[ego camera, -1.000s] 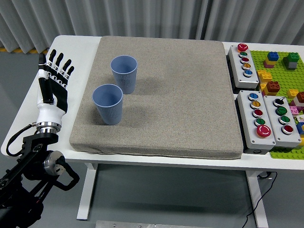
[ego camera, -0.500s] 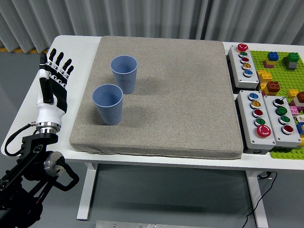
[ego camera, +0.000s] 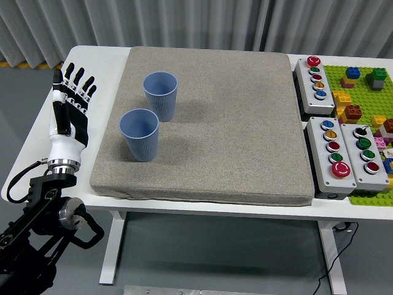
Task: Pick cup pour cup place
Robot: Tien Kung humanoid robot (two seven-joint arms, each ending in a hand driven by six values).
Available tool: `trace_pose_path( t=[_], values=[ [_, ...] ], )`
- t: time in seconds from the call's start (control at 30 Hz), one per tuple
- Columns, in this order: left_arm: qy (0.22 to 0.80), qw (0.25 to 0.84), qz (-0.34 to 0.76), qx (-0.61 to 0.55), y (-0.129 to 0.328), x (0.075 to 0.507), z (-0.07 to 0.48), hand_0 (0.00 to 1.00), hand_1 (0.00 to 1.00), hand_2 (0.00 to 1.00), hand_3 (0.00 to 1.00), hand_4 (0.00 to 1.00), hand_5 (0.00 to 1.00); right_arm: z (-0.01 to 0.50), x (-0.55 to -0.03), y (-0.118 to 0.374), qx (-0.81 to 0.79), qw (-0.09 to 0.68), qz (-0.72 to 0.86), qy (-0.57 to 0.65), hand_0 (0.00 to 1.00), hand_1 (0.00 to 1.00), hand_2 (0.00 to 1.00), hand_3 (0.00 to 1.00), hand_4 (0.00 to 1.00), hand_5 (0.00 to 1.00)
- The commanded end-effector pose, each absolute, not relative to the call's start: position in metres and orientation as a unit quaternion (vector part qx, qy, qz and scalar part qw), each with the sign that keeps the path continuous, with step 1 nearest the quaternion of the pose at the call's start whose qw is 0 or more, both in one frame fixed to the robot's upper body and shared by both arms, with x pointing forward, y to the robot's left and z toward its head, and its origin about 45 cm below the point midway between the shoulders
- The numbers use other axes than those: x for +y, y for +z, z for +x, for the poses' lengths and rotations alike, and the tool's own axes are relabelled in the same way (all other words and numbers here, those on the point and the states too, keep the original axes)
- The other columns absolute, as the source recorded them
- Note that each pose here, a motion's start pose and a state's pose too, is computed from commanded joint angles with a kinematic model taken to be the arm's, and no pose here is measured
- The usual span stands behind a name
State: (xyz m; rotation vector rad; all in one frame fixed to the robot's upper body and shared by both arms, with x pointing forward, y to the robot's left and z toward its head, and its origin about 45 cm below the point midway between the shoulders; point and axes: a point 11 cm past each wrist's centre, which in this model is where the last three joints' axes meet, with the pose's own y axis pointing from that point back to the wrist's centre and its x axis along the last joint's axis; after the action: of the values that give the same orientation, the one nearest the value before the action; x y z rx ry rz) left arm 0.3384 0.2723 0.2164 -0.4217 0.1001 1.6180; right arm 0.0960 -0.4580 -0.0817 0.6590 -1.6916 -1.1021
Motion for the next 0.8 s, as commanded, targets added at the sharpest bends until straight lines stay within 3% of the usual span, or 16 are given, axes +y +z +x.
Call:
trace_pose_path(
  t=[0.8],
  values=[
    [0.719,0.668,-0.187,0.039,0.2201,0.2701,0.3402,0.872,0.882,0.966,0.98,0.807,0.998,0.1007,-0.4586,-0.0805,-0.699,0.483,0.273,-0.451,0.644,0.6,0.508,0.577,0.002,0.002]
  ],
)
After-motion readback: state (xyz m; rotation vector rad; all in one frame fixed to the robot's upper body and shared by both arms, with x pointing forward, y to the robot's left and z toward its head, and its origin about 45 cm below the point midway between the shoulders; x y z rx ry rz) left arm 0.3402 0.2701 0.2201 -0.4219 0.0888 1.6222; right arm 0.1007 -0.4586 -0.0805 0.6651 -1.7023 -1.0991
